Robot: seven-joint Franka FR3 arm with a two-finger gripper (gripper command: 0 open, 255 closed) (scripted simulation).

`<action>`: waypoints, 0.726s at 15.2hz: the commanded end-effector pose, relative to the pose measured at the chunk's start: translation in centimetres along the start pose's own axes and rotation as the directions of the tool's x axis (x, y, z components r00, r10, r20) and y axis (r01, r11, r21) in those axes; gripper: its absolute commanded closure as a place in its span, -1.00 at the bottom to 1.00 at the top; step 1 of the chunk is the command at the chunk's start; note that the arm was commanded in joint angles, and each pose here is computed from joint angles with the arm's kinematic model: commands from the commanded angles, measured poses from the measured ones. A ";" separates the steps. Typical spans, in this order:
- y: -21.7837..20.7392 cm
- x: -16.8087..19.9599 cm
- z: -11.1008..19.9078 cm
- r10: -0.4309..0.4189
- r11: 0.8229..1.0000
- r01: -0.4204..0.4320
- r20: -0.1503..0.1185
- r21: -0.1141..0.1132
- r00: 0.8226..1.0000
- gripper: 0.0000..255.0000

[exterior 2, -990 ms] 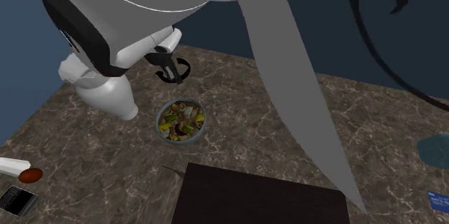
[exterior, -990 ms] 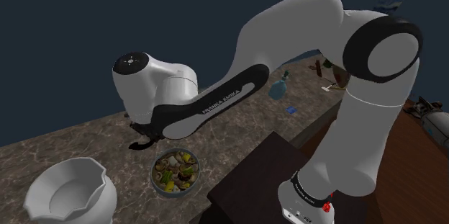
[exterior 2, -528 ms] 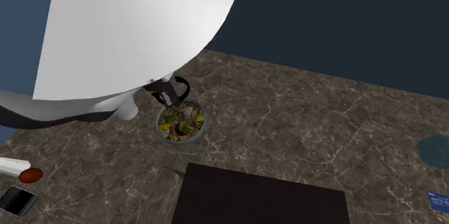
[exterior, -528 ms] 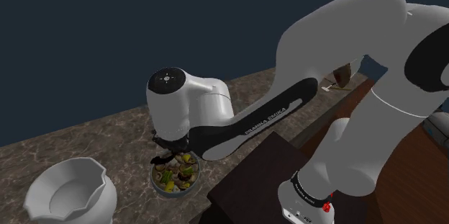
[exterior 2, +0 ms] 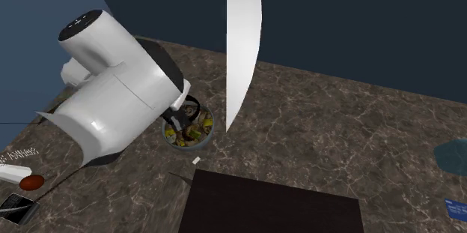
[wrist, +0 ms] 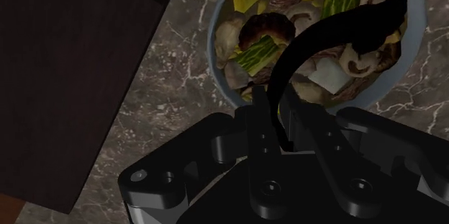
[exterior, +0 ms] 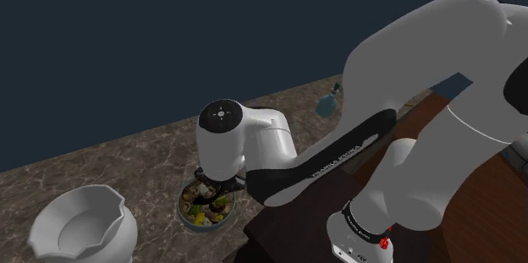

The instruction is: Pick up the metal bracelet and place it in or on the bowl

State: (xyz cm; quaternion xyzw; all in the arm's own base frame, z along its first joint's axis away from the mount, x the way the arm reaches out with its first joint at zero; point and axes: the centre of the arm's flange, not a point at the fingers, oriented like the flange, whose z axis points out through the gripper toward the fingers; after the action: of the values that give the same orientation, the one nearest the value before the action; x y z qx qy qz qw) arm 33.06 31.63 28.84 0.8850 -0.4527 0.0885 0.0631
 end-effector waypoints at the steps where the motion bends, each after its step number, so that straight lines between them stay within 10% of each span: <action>1: 0.0 -0.2 1.0 0.000 1.000 0.000 0.000 0.000 1.000 1.00; 11: -0.2 -1.2 5.5 0.000 1.000 0.000 0.000 0.000 1.000 1.00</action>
State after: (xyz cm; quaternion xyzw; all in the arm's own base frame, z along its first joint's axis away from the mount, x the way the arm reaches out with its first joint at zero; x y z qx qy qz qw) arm 33.16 31.60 23.42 0.8849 -0.4529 0.0894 0.0620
